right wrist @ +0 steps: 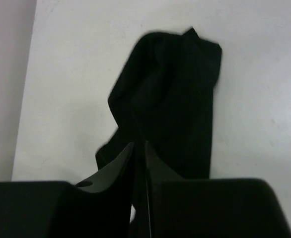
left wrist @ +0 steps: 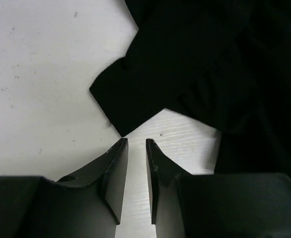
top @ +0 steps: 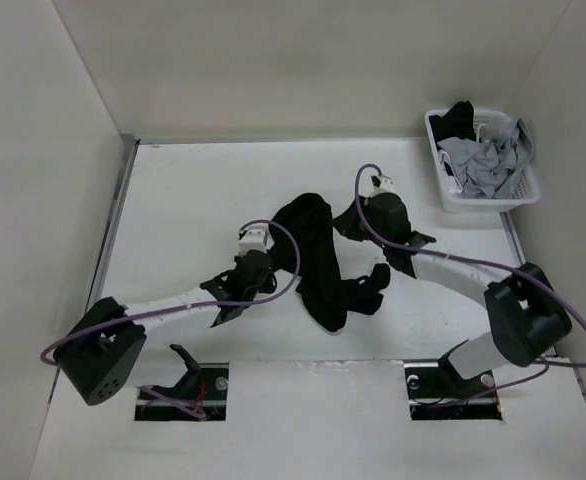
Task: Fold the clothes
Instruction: Move the tank top to the center of the board, then flatten the tank top out
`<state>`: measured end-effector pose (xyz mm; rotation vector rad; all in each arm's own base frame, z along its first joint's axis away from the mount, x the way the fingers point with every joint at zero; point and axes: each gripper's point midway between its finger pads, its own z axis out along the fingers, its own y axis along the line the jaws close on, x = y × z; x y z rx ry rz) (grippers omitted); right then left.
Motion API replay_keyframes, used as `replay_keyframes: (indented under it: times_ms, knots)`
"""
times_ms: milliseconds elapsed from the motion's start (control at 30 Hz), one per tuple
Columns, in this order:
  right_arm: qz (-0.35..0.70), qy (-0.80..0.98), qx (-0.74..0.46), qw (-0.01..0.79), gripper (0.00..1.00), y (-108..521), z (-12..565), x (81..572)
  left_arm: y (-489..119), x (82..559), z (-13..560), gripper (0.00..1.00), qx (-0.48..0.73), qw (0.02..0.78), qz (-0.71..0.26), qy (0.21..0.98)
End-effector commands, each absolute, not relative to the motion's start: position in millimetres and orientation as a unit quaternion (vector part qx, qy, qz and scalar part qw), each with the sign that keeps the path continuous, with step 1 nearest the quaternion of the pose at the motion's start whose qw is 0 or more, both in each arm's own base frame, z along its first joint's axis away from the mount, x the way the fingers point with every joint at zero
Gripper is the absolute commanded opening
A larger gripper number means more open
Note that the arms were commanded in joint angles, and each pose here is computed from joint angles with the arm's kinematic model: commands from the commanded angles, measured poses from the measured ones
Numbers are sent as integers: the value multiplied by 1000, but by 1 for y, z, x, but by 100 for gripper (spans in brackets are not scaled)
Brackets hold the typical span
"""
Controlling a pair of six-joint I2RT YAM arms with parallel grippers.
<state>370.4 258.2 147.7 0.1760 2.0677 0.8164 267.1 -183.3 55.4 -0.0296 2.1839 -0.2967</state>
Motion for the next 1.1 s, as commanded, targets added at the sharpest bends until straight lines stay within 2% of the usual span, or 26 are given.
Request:
replay_keyframes:
  times_ms: [0, 167, 267, 400, 533, 700, 900, 1067]
  knots:
    - [331, 822, 65, 458, 16, 251, 148, 346, -186, 278, 61, 21, 23, 471, -52, 880]
    - [339, 825, 73, 446, 24, 239, 131, 313, -184, 282, 48, 25, 8, 460, -22, 888]
    - [343, 826, 72, 441, 30, 238, 122, 306, -181, 287, 48, 29, -30, 462, -44, 885]
    - [349, 826, 70, 436, 33, 241, 117, 305, -183, 291, 45, 31, -72, 450, -90, 885]
    - [354, 824, 67, 437, 34, 243, 118, 306, -183, 295, 30, 30, -103, 417, -123, 895]
    - [352, 823, 66, 440, 35, 243, 119, 307, -188, 291, 17, 24, -109, 384, -151, 904]
    - [345, 828, 68, 437, 44, 245, 113, 313, -174, 278, 12, 26, -119, 366, -138, 912]
    - [342, 830, 70, 436, 45, 247, 111, 317, -165, 268, 7, 27, -130, 351, -124, 919]
